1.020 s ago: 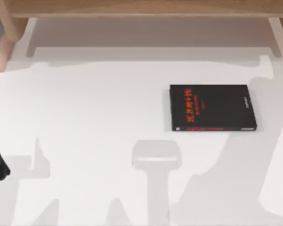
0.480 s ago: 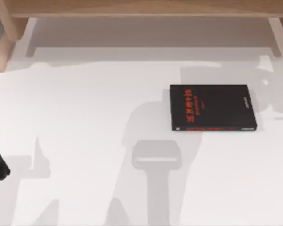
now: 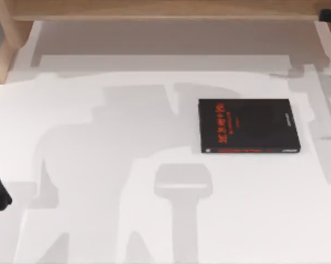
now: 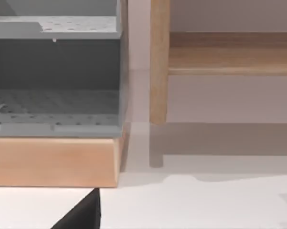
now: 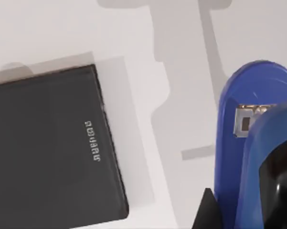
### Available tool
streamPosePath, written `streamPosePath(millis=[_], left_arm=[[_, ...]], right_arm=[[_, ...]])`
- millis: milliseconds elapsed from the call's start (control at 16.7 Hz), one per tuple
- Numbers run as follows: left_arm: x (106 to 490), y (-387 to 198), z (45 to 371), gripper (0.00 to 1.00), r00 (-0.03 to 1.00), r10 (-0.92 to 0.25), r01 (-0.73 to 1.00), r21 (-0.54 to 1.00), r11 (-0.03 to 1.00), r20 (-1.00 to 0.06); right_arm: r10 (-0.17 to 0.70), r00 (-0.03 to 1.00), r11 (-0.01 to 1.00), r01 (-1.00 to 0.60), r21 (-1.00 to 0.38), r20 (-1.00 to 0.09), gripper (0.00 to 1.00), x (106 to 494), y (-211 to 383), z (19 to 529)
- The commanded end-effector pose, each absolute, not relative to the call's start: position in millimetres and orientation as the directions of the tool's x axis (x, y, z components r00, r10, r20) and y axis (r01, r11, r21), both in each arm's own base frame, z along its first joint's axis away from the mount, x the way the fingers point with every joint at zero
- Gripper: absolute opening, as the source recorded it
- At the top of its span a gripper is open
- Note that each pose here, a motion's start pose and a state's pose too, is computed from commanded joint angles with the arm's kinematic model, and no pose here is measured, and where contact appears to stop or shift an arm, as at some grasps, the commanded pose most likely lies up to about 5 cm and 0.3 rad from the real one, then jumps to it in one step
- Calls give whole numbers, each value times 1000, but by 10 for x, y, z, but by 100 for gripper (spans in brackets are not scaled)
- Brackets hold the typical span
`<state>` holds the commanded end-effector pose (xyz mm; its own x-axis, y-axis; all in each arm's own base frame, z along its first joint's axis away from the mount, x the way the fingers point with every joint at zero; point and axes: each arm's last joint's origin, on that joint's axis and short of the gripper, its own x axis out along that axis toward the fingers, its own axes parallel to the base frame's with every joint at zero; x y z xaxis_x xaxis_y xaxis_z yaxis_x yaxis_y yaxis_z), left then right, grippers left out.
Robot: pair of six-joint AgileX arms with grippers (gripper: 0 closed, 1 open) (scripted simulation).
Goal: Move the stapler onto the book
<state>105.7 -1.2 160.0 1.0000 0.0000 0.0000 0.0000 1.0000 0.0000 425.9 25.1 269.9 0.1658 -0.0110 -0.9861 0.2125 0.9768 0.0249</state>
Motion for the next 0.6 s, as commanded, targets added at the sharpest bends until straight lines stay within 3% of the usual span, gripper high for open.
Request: streamPosePath(millis=[360, 600], left_arm=[[1057, -12, 1600, 100, 1000, 0, 0, 0, 1000, 0], [1057, -12, 1600, 100, 1000, 0, 0, 0, 1000, 0]], right_arm=[[-14, 105, 998, 66, -7, -994, 0, 4267, 1373, 2081], [-15, 102, 1000, 11, -14, -995, 0, 4226, 1763, 1845]])
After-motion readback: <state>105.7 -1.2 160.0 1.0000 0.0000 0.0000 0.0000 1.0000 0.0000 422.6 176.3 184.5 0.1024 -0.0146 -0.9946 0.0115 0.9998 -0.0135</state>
